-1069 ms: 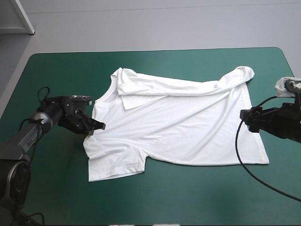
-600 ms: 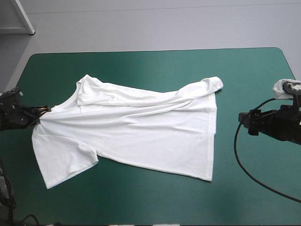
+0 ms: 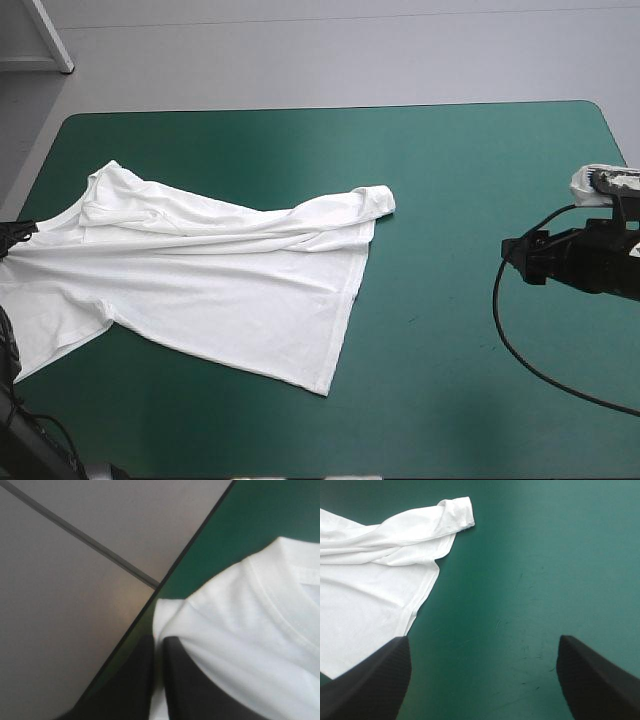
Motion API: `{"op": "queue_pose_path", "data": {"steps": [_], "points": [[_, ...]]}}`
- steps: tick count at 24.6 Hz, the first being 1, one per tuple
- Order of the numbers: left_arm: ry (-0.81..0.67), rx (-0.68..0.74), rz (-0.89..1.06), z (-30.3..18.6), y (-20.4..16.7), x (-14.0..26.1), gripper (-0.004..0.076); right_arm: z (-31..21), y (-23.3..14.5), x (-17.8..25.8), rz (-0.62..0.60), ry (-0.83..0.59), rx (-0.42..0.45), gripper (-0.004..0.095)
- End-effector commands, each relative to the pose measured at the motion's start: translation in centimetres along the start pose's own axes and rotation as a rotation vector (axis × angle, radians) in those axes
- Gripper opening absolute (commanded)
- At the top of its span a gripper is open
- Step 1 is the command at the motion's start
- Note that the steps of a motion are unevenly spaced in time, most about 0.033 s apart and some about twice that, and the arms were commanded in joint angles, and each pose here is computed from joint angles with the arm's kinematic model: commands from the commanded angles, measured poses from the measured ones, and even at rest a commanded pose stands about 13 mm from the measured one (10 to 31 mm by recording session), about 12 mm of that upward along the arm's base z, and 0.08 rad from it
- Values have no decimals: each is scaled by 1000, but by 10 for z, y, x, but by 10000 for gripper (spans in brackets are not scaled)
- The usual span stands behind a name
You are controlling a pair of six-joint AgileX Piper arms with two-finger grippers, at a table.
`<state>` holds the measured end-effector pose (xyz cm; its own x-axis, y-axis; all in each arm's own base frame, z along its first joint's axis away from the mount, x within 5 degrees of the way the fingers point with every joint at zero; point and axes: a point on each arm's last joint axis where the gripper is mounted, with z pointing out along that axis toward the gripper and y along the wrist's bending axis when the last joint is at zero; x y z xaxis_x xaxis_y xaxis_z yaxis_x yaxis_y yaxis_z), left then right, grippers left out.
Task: Fold the cloth
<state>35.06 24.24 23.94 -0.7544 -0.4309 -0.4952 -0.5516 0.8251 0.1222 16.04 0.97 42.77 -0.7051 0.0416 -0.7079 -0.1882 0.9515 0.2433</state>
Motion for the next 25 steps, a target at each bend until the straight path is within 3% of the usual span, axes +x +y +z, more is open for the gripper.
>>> {"op": "queue_pose_path", "data": {"steps": [1,3,5,7,10,13,14,18,21,23,25], "points": [[-117,-22,5,-17,5,-20,294,-8,5,-7,-17,-65,-20,647],[-120,-30,9,-20,7,-24,498,-8,5,-6,-21,-57,-17,604],[-120,-19,-11,-29,7,-27,571,-8,5,-6,-24,-61,-14,603],[-122,25,-60,-43,5,-31,573,-8,4,-7,-31,-66,-12,603],[-141,199,-94,-75,-9,-35,566,-7,4,-8,-44,-75,-12,603],[-166,474,-7,-129,-53,-29,565,-2,5,-11,-81,-70,-50,603],[-163,505,25,-141,-64,-25,565,0,6,-12,-81,-71,-74,603],[-206,570,269,-201,-126,6,565,15,8,-22,-65,-74,-200,603],[-195,561,499,-249,-171,54,565,39,4,-33,24,-46,-307,603],[-157,540,606,-274,-190,91,565,51,-3,-34,8,-9,-298,604],[-106,569,694,-292,-204,131,565,55,-12,-34,2,-8,-209,603]]}}
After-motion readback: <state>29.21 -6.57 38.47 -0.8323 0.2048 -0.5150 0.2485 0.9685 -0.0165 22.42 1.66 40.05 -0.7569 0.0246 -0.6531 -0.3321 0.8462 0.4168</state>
